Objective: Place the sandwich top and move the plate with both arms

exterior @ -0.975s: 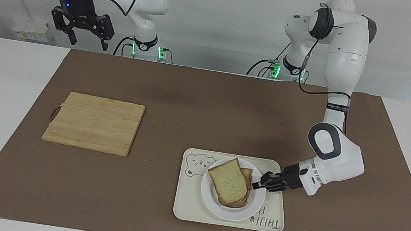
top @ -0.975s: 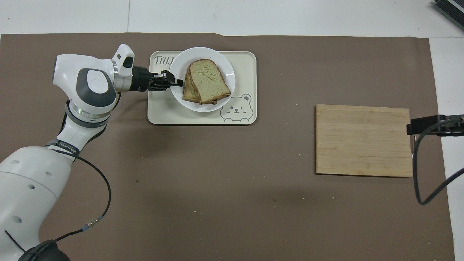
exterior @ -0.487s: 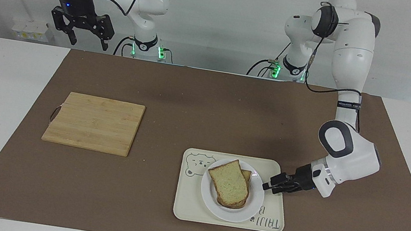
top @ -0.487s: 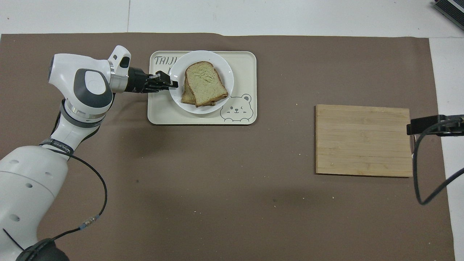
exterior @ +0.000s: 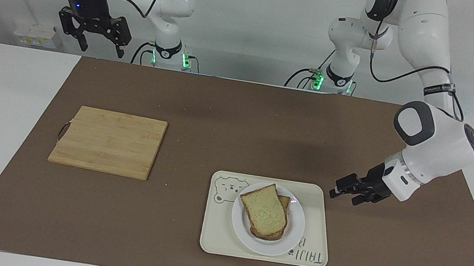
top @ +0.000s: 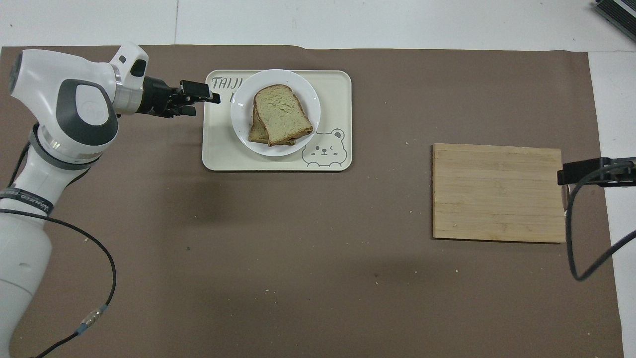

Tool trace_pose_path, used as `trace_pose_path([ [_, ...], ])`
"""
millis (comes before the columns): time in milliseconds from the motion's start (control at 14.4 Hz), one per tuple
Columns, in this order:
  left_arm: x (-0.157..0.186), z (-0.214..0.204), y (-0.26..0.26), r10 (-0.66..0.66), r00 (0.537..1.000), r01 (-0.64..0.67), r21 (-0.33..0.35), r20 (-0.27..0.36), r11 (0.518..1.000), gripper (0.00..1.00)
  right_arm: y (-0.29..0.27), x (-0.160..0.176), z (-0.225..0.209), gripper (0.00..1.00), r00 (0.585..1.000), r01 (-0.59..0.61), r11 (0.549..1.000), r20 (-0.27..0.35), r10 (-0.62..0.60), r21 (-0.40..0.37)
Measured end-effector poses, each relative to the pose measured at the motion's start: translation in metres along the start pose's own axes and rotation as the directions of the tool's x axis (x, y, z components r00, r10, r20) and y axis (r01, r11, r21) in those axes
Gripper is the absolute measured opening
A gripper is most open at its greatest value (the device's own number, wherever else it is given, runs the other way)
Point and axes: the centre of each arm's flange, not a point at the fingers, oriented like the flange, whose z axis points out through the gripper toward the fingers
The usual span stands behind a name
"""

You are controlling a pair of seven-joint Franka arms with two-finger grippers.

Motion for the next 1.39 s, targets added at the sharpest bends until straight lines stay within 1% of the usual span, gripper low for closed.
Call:
trace_pose_path([
  [70, -0.004, -0.01, -0.001, 0.012, 1.0, -0.012, 0.063, 0.013, 0.998, 1.0, 0.0, 0.002, 0.001, 1.0, 1.0, 0.002, 1.0, 0.009, -0.002, -0.001],
  [209, -0.012, -0.032, -0.003, 0.03, 0.999, -0.034, 0.174, 0.024, 0.984, 1.0, -0.001, 0.006, 0.001, 1.0, 1.0, 0.004, 1.0, 0.008, -0.004, -0.002],
  [278, -0.015, -0.046, -0.003, 0.034, 0.999, -0.037, 0.215, 0.021, 0.976, 1.0, -0.002, 0.007, 0.001, 1.0, 1.0, 0.006, 1.0, 0.007, -0.006, -0.002],
  [348, -0.02, -0.062, -0.001, 0.026, 1.0, -0.028, 0.242, 0.008, 0.97, 1.0, -0.002, 0.007, 0.001, 1.0, 1.0, 0.006, 1.0, 0.007, -0.006, -0.002],
  [487, -0.032, -0.099, 0.007, 0.009, 1.0, -0.002, 0.262, -0.027, 0.965, 1.0, -0.002, 0.007, 0.001, 1.0, 1.0, 0.007, 1.0, 0.007, -0.007, -0.002],
  [557, -0.04, -0.117, 0.009, 0.007, 0.999, 0.003, 0.277, -0.033, 0.961, 1.0, -0.002, 0.007, 0.001, 1.0, 1.0, 0.007, 1.0, 0.007, -0.007, -0.002],
  [696, -0.058, -0.15, 0.011, 0.009, 1.0, 0.0, 0.324, -0.025, 0.946, 1.0, -0.001, 0.007, 0.001, 1.0, 1.0, 0.006, 1.0, 0.007, -0.006, -0.002],
  [905, -0.084, -0.187, 0.02, 0.008, 1.0, -0.003, 0.346, -0.013, 0.938, 1.0, -0.001, 0.007, 0.001, 1.0, 1.0, 0.005, 1.0, 0.007, -0.005, -0.002],
  [1044, -0.102, -0.201, 0.024, -0.005, 1.0, -0.004, 0.352, 0.026, 0.936, 1.0, -0.001, 0.007, 0.001, 1.0, 1.0, 0.005, 1.0, 0.007, -0.005, -0.002],
  [1114, -0.107, -0.206, 0.026, -0.008, 0.999, -0.005, 0.353, 0.034, 0.936, 1.0, -0.001, 0.007, 0.001, 1.0, 1.0, 0.005, 1.0, 0.007, -0.005, -0.002],
  [1392, -0.121, -0.218, 0.033, 0.004, 1.0, -0.011, 0.351, 0.02, 0.936, 1.0, -0.001, 0.007, 0.001, 1.0, 1.0, 0.005, 1.0, 0.007, -0.005, -0.002],
])
